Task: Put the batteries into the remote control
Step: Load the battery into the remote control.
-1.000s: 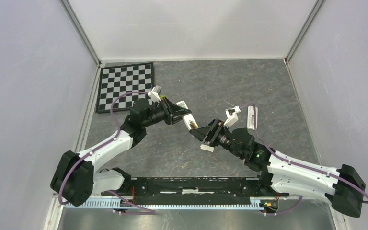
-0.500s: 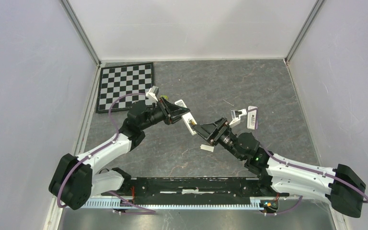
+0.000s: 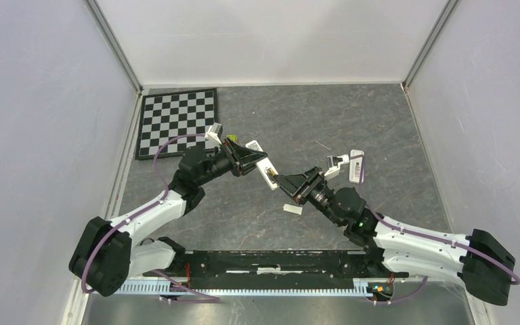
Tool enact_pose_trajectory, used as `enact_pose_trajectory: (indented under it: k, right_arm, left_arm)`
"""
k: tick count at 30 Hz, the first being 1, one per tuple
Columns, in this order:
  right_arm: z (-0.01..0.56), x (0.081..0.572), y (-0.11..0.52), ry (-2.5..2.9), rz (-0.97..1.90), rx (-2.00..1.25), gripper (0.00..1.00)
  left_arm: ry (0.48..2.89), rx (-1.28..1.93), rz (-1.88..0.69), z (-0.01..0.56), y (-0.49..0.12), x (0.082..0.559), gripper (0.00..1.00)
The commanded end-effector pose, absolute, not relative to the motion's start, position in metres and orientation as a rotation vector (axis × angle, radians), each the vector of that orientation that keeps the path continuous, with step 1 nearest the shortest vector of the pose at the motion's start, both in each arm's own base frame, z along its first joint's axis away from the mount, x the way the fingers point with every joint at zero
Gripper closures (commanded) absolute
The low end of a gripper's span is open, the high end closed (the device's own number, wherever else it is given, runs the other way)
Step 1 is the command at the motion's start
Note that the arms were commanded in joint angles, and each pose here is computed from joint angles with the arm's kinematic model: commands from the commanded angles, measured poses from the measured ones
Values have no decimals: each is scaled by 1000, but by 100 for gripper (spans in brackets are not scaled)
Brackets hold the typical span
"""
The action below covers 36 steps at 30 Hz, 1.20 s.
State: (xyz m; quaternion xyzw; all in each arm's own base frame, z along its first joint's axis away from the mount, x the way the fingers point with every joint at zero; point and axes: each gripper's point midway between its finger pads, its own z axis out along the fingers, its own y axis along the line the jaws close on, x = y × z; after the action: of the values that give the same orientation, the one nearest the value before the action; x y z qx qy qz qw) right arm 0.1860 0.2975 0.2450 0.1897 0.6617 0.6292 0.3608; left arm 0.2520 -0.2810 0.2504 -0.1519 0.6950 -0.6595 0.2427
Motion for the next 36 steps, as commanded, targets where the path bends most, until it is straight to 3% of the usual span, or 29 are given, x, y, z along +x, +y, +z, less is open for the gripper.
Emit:
enact_pose_trajectory:
  k: [1,5,15,22,26,36]
  right_arm:
    - [258,190,299,1654,1666,517,56]
    - [255,191,302,1678,1673,524,68]
    - [248,195,308,1725,1669,542,69]
    - [247,193,307,1732,1671,539,43]
    - [252,196,302,1704,1656,540,38]
    - [246,200,305,1744,1628,533,54]
  left_arm:
    - [1815,-382,-1862,272,-279,249,98]
    - [1814,-353,-1867,273,-279,245,98]
    - [1833,-257,-1820,270,-279,239,98]
    - [1852,-276,-1790,262,-279,244,98]
    - [1859,-290,-1779,258,-279,246,98]
    - [1856,-275,-1787,260,-280,244,98]
